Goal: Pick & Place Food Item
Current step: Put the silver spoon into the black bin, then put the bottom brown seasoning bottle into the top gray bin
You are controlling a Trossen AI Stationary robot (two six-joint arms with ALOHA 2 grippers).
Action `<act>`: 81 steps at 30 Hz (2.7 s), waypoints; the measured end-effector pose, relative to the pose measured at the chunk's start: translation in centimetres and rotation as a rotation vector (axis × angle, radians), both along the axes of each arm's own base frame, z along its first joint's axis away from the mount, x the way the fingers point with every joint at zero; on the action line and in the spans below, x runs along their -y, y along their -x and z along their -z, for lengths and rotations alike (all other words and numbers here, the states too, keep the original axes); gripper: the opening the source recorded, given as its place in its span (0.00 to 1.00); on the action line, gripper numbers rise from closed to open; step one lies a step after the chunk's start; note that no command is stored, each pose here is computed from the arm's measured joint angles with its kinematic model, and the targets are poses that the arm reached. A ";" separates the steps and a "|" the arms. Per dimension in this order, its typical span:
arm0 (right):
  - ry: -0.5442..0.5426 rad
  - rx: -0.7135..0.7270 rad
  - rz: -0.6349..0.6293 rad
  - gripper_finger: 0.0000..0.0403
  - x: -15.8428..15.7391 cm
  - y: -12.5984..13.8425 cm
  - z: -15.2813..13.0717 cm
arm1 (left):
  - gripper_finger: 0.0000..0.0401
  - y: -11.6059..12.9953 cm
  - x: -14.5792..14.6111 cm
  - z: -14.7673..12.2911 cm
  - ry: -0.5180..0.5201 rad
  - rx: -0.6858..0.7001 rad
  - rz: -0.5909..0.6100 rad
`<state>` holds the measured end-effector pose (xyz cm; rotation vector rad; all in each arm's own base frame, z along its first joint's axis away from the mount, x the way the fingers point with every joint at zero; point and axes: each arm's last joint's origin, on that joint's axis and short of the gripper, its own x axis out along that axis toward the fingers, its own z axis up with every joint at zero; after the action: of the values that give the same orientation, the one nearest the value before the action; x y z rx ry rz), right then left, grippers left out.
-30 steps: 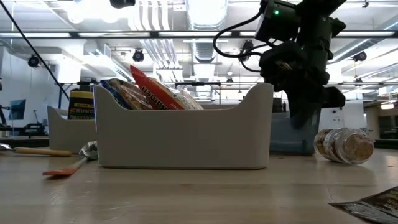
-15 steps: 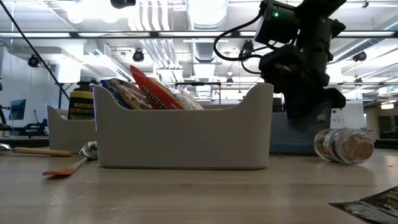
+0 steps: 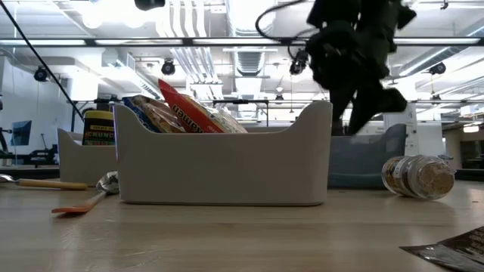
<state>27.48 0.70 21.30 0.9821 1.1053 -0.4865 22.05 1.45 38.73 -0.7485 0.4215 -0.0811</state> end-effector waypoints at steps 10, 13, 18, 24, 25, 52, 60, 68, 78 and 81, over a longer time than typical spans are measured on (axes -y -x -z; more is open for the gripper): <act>0.096 -0.131 0.000 0.50 -1.4 0.7 -6.1 | 0.36 0.1 0.0 0.2 0.002 -0.022 0.000; 0.097 -0.135 -0.022 0.50 -2.0 0.7 -6.6 | 0.36 0.2 0.0 0.4 0.002 -0.044 0.002; 0.113 -0.124 -0.135 0.50 -3.9 1.0 -6.7 | 0.36 0.3 0.0 0.7 -0.023 -0.068 0.013; 0.130 -0.108 -0.329 0.50 -7.7 2.0 -6.7 | 0.36 0.3 0.0 0.8 -0.046 -0.073 0.024; 0.111 -0.117 -0.289 0.50 -8.1 2.2 -6.6 | 0.36 0.3 0.0 0.8 -0.047 -0.073 0.024; 0.069 -0.259 0.435 0.50 -12.8 -0.8 1.0 | 0.36 0.6 0.1 1.3 -0.055 -0.136 0.034; 0.099 -0.296 0.465 0.50 -12.4 -0.5 2.7 | 0.36 0.7 0.1 1.4 -0.055 -0.144 0.034; 0.012 -0.223 0.514 0.50 -12.3 -0.3 4.5 | 0.36 0.7 0.1 1.5 -0.052 -0.161 0.035; -0.020 -0.180 0.543 0.51 -11.6 -0.3 5.8 | 0.36 0.7 0.1 1.5 -0.050 -0.163 0.034; -0.016 -0.160 0.529 0.51 -11.1 -0.7 5.8 | 0.36 0.7 0.1 1.5 -0.050 -0.162 0.034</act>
<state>28.18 11.82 15.51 1.2709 0.9840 -0.9984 21.30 1.37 37.18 -0.7013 0.5890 -0.0416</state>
